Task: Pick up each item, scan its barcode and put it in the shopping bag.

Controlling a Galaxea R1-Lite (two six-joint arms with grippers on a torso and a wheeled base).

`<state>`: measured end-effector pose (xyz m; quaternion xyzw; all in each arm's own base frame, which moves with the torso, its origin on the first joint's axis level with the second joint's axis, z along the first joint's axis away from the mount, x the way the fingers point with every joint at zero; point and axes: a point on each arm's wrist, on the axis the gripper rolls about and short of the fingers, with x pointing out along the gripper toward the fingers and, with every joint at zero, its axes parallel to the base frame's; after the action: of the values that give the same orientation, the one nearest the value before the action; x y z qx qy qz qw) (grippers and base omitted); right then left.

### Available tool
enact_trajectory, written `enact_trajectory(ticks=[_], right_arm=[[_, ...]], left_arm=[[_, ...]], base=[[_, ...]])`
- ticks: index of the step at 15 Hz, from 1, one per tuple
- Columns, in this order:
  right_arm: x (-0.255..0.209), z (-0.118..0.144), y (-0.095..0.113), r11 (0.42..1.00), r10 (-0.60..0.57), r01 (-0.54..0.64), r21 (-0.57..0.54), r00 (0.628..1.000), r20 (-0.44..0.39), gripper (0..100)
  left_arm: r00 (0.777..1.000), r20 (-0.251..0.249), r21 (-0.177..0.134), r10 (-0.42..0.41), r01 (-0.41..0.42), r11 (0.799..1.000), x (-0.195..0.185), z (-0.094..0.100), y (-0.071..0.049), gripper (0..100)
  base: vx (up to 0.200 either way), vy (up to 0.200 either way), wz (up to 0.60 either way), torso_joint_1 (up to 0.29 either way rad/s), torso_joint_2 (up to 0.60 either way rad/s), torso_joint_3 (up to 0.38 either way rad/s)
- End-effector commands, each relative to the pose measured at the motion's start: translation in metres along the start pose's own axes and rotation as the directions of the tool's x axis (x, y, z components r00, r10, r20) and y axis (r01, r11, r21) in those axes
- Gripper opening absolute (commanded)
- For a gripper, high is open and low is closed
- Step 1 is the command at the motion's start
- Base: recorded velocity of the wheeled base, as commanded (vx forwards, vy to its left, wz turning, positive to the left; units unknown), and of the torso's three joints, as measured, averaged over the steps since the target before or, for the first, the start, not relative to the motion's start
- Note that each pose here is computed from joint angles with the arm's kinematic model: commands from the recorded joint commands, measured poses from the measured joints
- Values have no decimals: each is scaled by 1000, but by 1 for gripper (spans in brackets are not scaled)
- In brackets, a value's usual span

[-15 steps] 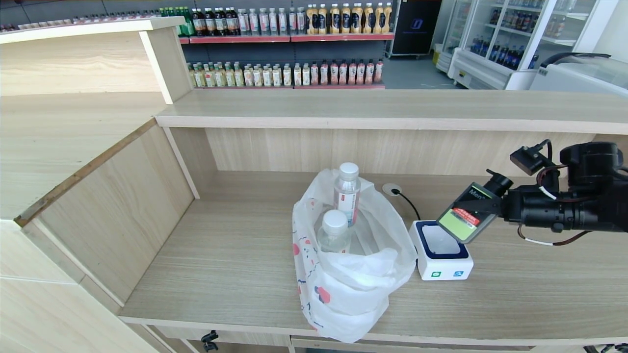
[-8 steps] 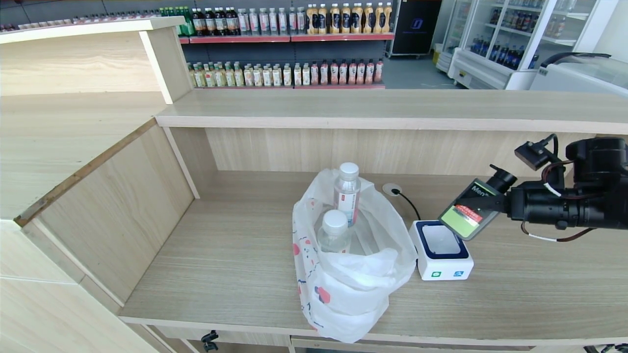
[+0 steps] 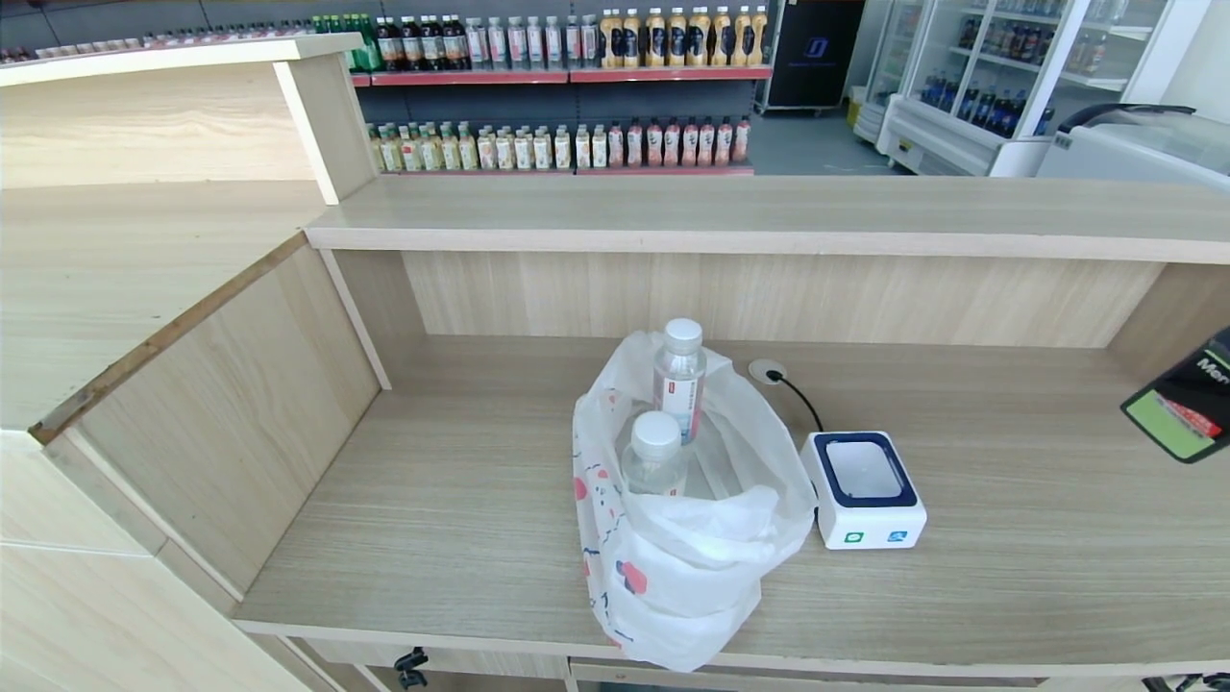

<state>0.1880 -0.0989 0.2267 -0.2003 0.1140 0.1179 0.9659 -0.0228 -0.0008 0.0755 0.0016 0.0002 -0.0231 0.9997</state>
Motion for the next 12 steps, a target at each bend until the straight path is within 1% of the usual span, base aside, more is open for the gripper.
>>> enact_trajectory(ticks=[1, 3, 4, 5, 7, 9, 12], right_arm=[[-27, 10, 17, 999, -50, 51, -9, 998, 36, 0], [-25, 20, 32, 1000, -16, 15, 17, 998, 60, 0], [-22, 26, 42, 998, 3, -8, 63, 998, 69, 0], [-19, 28, 47, 994, 34, -42, 100, 996, 78, 0], [-14, 23, 53, 989, 75, -82, 121, 995, 66, 0], [-7, 15, 62, 981, 130, -134, 140, 991, 38, 0], [11, -2, 76, 957, 237, -230, 179, 971, -16, 0]], left_arm=[[1000, -1, 0, 0, 0, 1000, 0, 0, 0, 100], [1000, -1, 0, 0, 0, 1000, 0, 0, 0, 100], [1000, -1, 0, 0, 0, 1000, 0, 0, 0, 100], [1000, -1, 0, 0, 0, 1000, 0, 0, 0, 100], [1000, -1, 0, 0, 0, 1000, 0, 0, 0, 100], [1000, -1, 0, 0, 0, 1000, 0, 0, 0, 100], [1000, -1, 0, 0, 0, 1000, 0, 0, 0, 100]], base=[[0, 0, 600, -2, 2, 7], [0, 0, 600, -2, 2, 2], [0, 0, 600, 2, 2, 2], [0, 0, 600, 7, 2, 2], [0, 0, 0, 0, 0, 0], [0, 0, 0, 0, 0, 0], [0, 0, 0, 0, 0, 0]])
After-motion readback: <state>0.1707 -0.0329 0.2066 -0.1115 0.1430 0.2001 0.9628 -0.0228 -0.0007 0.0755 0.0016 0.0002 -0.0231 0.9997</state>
